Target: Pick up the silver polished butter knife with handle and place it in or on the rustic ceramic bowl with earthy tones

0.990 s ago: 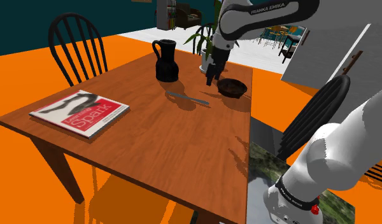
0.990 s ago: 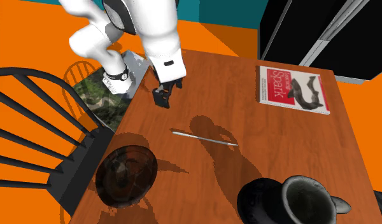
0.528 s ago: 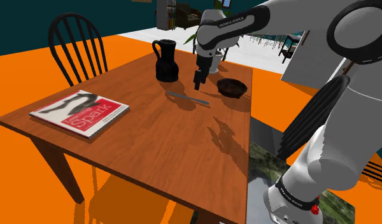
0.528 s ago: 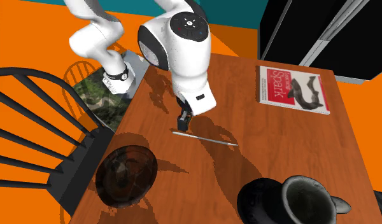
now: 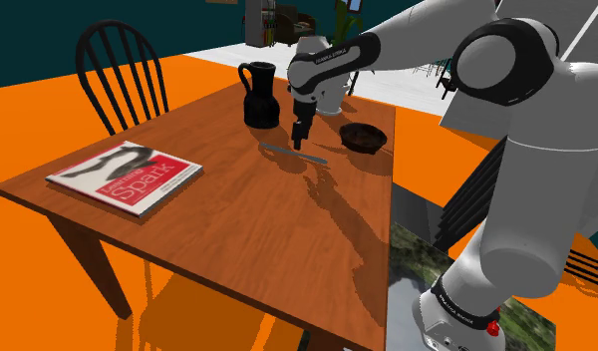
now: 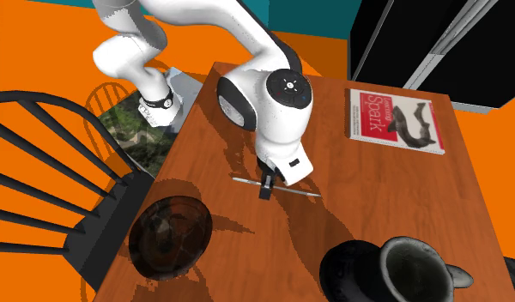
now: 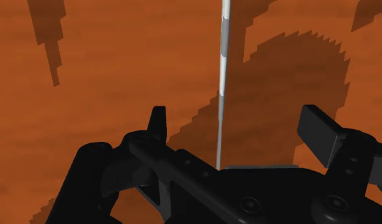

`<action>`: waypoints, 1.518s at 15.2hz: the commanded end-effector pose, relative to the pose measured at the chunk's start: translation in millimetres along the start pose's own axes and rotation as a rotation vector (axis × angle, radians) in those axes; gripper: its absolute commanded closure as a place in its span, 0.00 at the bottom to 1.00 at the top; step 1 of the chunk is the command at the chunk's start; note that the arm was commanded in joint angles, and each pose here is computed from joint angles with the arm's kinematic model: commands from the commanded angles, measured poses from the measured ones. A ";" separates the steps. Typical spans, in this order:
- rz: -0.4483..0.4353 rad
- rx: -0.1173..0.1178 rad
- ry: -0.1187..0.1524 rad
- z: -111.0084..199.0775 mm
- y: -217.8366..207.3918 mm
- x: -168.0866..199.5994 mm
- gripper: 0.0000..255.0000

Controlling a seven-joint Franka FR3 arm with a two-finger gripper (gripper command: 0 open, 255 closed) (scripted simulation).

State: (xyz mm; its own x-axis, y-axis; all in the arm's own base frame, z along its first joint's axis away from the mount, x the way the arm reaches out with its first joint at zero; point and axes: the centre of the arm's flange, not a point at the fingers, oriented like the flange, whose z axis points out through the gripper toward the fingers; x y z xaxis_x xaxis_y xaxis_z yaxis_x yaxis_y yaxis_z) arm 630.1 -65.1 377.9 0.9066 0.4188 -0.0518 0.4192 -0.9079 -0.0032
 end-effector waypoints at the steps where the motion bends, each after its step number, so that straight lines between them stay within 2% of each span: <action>1: -0.001 0.000 0.000 11.0 0.3 0.3 0.00; 4: -0.001 0.000 0.000 29.8 0.3 0.3 0.00; 12: -0.001 0.000 0.000 29.8 0.3 0.3 0.00; 13: -0.001 0.000 0.000 29.8 0.3 0.3 1.00; 23: -0.001 0.000 0.000 24.6 0.3 0.0 1.00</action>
State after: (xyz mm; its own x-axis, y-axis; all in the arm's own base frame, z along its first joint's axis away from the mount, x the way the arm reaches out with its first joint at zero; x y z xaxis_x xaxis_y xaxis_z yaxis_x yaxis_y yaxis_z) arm 629.5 -65.9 350.7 0.9060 0.4201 -0.0521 0.4205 -0.9073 -0.0030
